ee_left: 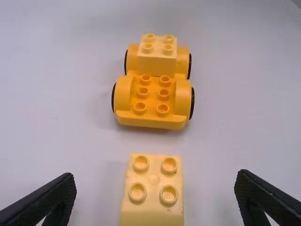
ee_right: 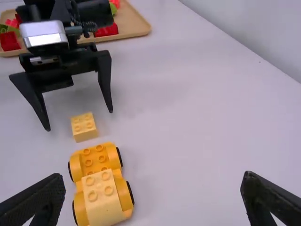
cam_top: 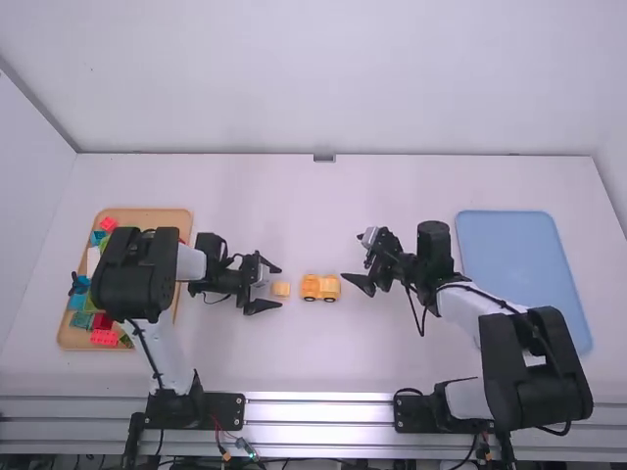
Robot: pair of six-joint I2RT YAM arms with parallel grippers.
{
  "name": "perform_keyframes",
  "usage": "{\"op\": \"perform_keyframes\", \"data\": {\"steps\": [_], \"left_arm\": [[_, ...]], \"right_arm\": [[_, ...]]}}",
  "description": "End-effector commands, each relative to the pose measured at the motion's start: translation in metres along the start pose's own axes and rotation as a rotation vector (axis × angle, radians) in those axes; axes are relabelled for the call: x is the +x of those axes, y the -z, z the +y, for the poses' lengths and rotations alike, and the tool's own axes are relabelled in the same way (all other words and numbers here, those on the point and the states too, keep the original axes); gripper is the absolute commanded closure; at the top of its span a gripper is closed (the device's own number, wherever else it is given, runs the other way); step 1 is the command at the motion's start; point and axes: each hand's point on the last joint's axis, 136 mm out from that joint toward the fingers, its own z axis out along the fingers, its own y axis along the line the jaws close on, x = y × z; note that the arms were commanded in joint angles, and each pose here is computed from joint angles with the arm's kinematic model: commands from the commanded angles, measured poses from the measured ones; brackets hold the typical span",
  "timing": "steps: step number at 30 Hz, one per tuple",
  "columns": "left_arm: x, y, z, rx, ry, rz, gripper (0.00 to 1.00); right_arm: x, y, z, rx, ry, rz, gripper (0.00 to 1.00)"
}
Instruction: Assemble lego blocks to make yellow taxi
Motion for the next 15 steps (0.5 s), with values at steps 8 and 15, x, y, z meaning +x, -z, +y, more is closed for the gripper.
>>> {"op": "perform_keyframes", "data": {"steps": [8,15], "left_arm": [[0.014,-0.007,-0.005,0.017,0.047,-0.021,0.36],[0.015,-0.008,-0.003,0.017,0.049,-0.023,0.47]], "right_arm": [[-0.003,0.0,0.001,-0.012,-0.053,-0.025,0.01],[-0.003,0.0,0.001,-0.01,-0.053,-0.025,0.01]]}}
